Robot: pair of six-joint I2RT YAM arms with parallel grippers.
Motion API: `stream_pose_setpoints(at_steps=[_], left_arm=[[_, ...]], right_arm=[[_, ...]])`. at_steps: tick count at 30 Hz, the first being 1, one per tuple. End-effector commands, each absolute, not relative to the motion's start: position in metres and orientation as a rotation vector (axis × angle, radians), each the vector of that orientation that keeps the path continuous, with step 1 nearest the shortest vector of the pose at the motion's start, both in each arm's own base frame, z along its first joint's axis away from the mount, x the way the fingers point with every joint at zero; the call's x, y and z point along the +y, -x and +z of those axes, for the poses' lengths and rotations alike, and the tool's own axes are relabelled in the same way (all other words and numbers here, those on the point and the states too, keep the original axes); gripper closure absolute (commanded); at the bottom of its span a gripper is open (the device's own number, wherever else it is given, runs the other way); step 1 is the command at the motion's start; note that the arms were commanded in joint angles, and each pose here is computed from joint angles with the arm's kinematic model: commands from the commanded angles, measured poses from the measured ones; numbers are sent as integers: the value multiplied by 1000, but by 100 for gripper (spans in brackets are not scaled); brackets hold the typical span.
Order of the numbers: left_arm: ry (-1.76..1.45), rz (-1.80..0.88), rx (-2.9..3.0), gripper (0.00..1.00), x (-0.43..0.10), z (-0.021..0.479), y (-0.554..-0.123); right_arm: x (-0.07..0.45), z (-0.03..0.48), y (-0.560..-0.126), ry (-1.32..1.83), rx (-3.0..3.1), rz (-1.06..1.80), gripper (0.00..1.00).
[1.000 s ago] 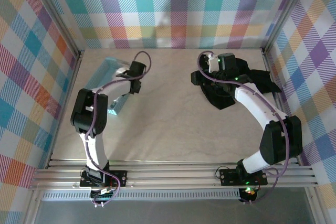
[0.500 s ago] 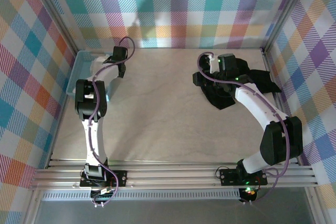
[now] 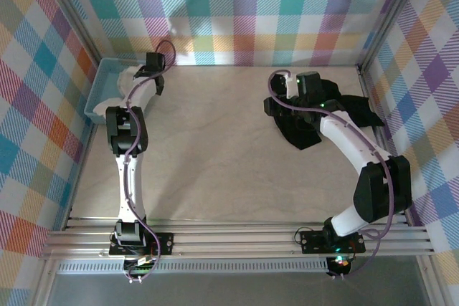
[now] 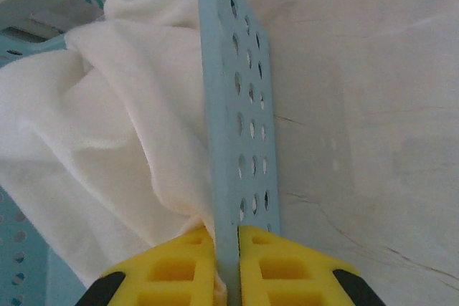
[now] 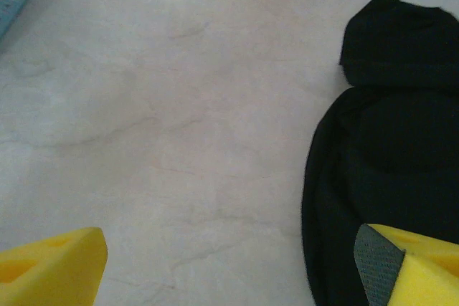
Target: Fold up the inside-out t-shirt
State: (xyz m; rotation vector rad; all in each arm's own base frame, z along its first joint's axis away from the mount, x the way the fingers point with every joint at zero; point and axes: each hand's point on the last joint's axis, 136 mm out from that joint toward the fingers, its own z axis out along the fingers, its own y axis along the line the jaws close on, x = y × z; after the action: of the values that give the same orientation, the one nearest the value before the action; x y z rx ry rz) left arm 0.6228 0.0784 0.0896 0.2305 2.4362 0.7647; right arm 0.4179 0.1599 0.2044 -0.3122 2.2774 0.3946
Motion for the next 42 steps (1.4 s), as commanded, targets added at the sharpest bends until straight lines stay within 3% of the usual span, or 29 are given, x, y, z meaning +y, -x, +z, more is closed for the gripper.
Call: stream_pose_setpoints(at_steps=[1, 6, 10, 13, 18, 19, 22, 23, 24, 28, 32, 37, 42], left_arm=[[-223, 824, 2450, 85, 104, 95, -627], [-115, 820, 2424, 64, 112, 116, -631], [44, 536, 2386, 41, 86, 156, -626], [112, 268, 2352, 33, 50, 183, -617], [175, -155, 2253, 30, -21, 219, -585], [184, -221, 2237, 30, -33, 224, -576], [205, -438, 2218, 30, -78, 226, -542], [209, -512, 2222, 30, -98, 223, -528], [168, -588, 2193, 29, -123, 225, -516], [-35, -771, 2242, 28, -223, 189, -457], [-192, -929, 2321, 27, -304, 144, -408], [-303, -975, 2411, 27, -353, 105, -374], [-325, -861, 2487, 32, -363, 71, -377]], right_arm=[[136, 205, -432, 259, 2293, 262, 10], [78, 181, -449, 130, 2379, -28, 10], [45, 153, -456, 63, 2499, -131, 11], [28, 133, -461, 27, 2566, -173, 11], [36, 98, -493, -11, 2656, 2, 17], [40, 92, -501, -8, 2671, 35, 26], [58, 83, -510, 14, 2704, 164, 73], [66, 90, -506, 24, 2696, 227, 86], [77, 106, -500, 38, 2656, 304, 91], [127, 186, -461, 98, 2396, 712, 96], [137, 227, -432, 86, 2281, 827, 99], [138, 221, -420, 62, 2293, 869, 100], [139, 208, -423, 49, 2320, 872, 99]])
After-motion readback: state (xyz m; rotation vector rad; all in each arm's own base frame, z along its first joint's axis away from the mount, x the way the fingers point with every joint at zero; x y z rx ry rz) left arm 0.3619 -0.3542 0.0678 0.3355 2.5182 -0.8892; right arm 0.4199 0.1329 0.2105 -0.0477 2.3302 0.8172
